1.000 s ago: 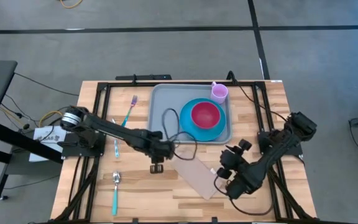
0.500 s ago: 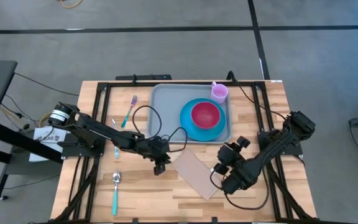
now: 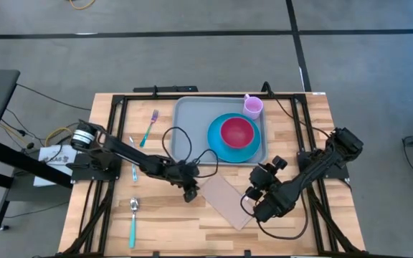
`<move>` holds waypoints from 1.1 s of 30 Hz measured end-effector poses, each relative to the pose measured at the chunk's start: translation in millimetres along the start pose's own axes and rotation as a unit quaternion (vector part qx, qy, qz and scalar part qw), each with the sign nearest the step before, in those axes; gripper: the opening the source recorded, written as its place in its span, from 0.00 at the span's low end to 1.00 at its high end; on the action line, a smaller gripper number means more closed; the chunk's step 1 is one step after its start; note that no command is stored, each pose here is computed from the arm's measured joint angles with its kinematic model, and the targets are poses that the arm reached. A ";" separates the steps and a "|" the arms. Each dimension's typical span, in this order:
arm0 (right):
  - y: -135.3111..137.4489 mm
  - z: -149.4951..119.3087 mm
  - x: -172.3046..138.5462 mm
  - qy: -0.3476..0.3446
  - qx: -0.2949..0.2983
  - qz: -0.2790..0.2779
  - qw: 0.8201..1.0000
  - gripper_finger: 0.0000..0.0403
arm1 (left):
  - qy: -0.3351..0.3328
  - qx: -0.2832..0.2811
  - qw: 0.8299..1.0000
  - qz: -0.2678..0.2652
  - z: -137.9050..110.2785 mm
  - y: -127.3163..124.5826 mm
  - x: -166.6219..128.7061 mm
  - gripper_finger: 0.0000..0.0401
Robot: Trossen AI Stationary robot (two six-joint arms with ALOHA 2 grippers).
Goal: Set up tray
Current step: Put the brown napkin to the left of the blue plate on the gray tray
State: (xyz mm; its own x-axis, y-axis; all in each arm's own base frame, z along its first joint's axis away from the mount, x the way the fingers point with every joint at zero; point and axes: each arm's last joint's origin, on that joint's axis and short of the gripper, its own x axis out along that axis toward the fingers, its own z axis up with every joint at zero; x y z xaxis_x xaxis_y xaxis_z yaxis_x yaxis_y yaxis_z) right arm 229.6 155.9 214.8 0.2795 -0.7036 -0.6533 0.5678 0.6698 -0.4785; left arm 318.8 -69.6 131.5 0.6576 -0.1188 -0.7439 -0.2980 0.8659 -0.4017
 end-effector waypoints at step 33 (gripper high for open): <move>1.0 0.3 0.0 -0.001 -0.006 0.004 1.000 0.32 | 0.007 -0.056 0.997 -0.050 5.5 8.4 35.2 0.35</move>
State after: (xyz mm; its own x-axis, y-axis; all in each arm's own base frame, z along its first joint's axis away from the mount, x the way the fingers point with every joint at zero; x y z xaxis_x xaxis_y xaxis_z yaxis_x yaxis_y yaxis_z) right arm 230.4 156.6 214.5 0.2860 -0.6982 -0.6563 0.5555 0.6789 -0.4802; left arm 343.3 -63.9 104.8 0.6790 -0.2086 -0.7039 -0.3075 0.7898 -0.5307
